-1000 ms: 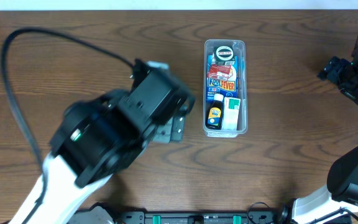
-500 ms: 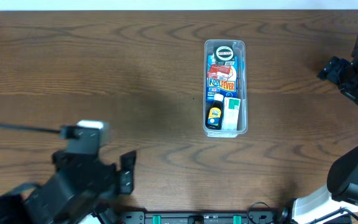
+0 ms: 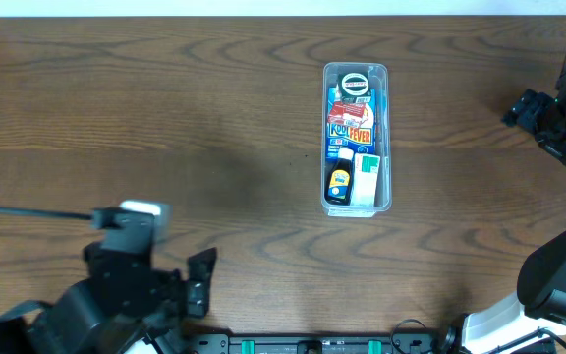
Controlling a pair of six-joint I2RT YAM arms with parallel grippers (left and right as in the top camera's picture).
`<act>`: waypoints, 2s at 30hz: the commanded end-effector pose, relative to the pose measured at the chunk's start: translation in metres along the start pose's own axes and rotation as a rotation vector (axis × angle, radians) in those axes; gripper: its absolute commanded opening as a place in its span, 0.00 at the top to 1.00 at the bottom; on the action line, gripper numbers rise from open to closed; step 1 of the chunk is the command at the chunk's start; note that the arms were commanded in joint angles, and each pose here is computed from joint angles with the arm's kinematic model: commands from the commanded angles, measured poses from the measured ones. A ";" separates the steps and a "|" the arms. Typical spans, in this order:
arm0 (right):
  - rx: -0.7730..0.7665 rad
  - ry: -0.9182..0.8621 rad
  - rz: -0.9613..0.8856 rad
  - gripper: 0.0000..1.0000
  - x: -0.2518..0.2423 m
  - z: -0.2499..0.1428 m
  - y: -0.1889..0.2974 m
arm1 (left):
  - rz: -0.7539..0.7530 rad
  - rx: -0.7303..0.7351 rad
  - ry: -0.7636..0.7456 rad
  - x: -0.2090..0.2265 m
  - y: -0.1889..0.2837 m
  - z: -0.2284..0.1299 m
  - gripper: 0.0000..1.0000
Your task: Pack container
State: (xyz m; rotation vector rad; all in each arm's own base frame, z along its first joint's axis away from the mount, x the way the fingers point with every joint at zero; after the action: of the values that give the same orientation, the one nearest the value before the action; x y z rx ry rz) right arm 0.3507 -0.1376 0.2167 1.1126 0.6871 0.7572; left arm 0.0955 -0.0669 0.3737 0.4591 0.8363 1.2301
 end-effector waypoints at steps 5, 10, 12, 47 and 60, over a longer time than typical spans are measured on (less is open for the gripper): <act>-0.001 -0.019 -0.015 0.01 -0.002 0.001 -0.001 | 0.016 0.024 -0.329 -0.016 -0.063 -0.016 0.02; -0.001 -0.018 -0.015 0.01 -0.002 0.000 -0.001 | 0.050 -0.030 -0.273 -0.007 -0.116 -0.025 0.02; -0.001 -0.018 -0.015 0.01 -0.002 0.000 -0.001 | 0.057 -0.078 -0.221 0.002 -0.134 -0.028 0.02; -0.001 -0.019 -0.015 0.01 -0.002 0.000 -0.001 | 0.105 -0.729 0.212 0.127 -0.186 -0.053 0.02; -0.001 -0.019 -0.015 0.01 -0.002 0.000 -0.001 | 0.153 -0.827 0.249 0.148 -0.190 -0.059 0.02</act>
State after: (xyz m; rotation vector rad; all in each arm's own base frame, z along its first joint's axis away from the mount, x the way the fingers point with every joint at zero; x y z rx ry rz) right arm 0.3507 -0.1376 0.2167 1.1123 0.6872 0.7569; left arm 0.1858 0.0043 0.1621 -0.3347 0.4290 1.6393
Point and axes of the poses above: each gripper's point midway between its finger pads, its own y axis back along the fingers, its own x axis along the line the jaws close on, z = x × y, the point moved 6 cm from there along y, back along the fingers, and after that the axes turned 11 degrees about y, right-handed, at the moved point
